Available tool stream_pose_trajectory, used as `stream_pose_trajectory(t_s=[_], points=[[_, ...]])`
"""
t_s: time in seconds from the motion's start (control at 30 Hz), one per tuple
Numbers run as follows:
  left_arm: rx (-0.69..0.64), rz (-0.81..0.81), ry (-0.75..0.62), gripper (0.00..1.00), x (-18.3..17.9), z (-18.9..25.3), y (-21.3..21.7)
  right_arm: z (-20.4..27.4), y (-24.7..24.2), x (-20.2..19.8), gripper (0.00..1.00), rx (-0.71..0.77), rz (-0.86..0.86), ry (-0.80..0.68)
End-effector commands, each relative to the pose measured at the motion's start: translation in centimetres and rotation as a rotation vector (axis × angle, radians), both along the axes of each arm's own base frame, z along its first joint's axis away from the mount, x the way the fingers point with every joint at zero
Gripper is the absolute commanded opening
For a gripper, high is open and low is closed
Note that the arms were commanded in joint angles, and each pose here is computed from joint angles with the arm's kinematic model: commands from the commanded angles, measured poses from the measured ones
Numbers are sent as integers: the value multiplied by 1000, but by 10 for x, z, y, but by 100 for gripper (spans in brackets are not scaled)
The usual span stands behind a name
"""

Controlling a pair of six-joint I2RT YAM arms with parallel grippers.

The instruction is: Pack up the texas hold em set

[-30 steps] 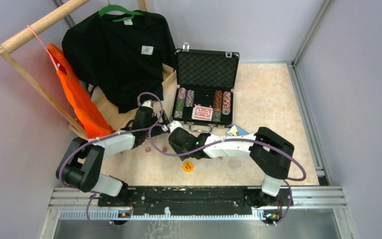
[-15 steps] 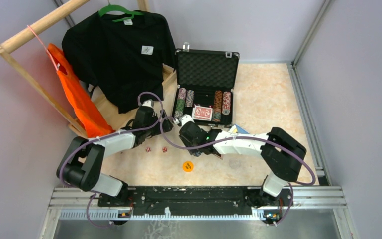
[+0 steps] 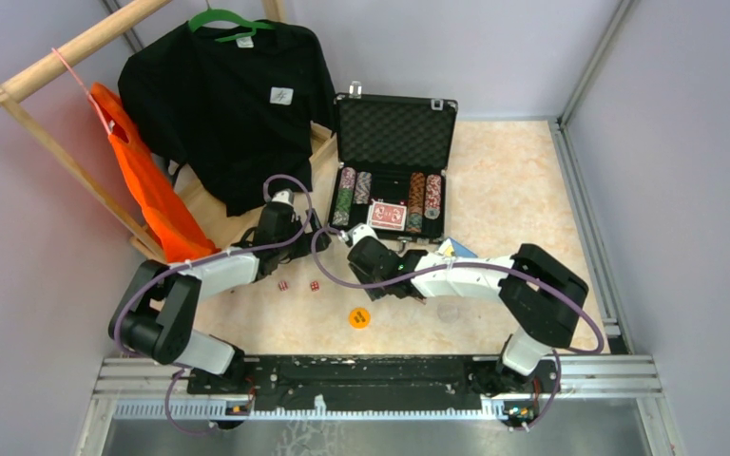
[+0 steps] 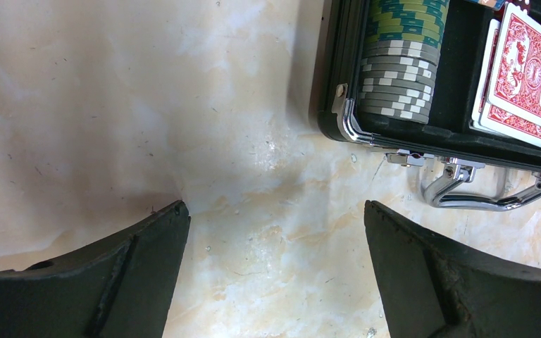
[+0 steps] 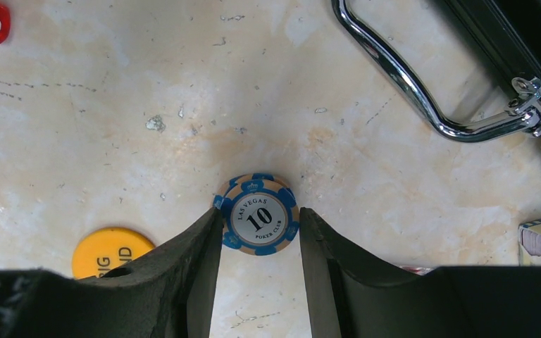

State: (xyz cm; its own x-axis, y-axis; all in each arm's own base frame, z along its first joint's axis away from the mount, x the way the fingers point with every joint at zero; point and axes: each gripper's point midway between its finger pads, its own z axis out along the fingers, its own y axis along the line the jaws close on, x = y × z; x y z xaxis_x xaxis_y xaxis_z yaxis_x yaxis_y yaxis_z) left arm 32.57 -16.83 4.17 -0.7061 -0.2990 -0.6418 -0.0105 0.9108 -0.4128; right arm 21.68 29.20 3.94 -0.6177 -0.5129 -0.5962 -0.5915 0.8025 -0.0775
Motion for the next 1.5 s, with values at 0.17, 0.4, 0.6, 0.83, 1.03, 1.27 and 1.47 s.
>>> stream_pose_trajectory(t_s=[0.17, 0.4, 0.6, 0.83, 1.03, 1.27, 1.47], points=[[3, -13, 27, 99, -3, -5, -2, 18, 7, 10, 52, 67, -26, -42], [2, -17, 28, 99, -3, -5, -3, 17, 9, 13, 57, 66, -21, -46], [8, -13, 25, 99, -3, -5, -2, 8, 8, 17, 61, 54, -14, -35], [5, -17, 29, 99, -3, -6, -3, 1, 12, 16, 56, 68, -1, -16], [10, -15, 28, 99, -3, -6, -2, -12, 16, 13, 57, 58, 13, 14], [8, -21, 31, 99, -3, -7, -3, -17, 11, 9, 57, 57, -2, 26], [8, -18, 31, 99, -3, -7, -3, -13, 10, 7, 51, 72, -9, 28]])
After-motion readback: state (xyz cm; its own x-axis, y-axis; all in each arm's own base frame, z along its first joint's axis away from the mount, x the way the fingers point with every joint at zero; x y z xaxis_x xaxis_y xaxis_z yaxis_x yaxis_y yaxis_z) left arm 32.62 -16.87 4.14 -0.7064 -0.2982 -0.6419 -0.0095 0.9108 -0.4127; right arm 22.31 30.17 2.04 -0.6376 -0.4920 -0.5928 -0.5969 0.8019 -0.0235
